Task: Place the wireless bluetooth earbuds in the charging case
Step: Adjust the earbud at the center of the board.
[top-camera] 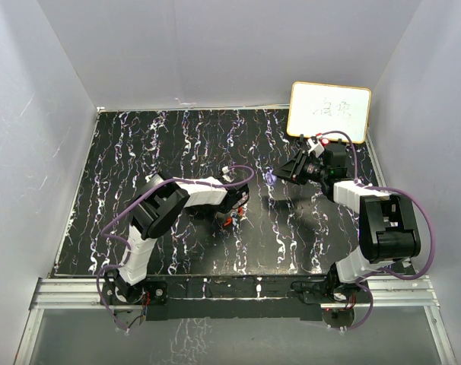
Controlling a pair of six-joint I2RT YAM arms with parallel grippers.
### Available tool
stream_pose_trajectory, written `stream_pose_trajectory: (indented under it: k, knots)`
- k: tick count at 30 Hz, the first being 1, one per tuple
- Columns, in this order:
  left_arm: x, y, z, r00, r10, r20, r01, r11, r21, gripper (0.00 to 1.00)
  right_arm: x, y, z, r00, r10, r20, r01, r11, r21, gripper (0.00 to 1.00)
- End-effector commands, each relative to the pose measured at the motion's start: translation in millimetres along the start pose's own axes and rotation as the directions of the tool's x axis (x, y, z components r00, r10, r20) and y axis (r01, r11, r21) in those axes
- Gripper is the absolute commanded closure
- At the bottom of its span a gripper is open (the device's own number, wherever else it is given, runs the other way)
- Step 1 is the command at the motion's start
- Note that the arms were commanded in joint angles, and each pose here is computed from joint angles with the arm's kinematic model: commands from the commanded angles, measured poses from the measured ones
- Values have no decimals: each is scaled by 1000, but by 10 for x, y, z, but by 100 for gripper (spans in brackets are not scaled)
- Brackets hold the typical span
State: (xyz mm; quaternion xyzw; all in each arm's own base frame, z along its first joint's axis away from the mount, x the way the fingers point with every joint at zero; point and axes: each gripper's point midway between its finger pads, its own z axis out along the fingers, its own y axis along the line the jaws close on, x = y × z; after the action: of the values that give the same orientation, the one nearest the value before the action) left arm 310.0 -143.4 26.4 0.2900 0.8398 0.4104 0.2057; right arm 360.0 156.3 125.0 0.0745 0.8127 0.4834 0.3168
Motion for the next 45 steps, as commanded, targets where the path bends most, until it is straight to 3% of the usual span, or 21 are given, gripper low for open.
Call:
stream_pose_trajectory:
  k: [1, 7, 24, 28, 32, 36, 40, 45]
  knots:
    - [-74, 62, -77, 1000, -19, 17, 19, 1000, 10, 82, -70, 104, -40, 999, -45, 23, 46, 999, -30, 100]
    - [-84, 64, -84, 1000, -21, 19, 21, 1000, 10, 75, -78, 109, -42, 999, -46, 25, 46, 998, -30, 100]
    - [-192, 107, -173, 996, -83, 38, 81, 996, 43, 74, -86, 114, -37, 999, -47, 25, 47, 998, -32, 100]
    - [-342, 240, -345, 967, -230, 111, 218, 970, 111, 57, -99, 124, -38, 998, -51, 27, 51, 998, -33, 100]
    - [-397, 454, -480, 906, -388, 171, 364, 918, 157, 37, -102, 134, -43, 998, -50, 28, 51, 998, -33, 100]
    - [-414, 617, -593, 809, -553, 200, 492, 823, 284, 21, -111, 153, -50, 998, -54, 30, 55, 998, -36, 100]
    - [-381, 751, -702, 672, -710, 211, 579, 681, 449, 12, -112, 151, -54, 998, -54, 32, 55, 998, -35, 100]
    - [-311, 843, -795, 536, -823, 188, 609, 530, 590, 4, -109, 145, -51, 998, -52, 30, 53, 998, -34, 100]
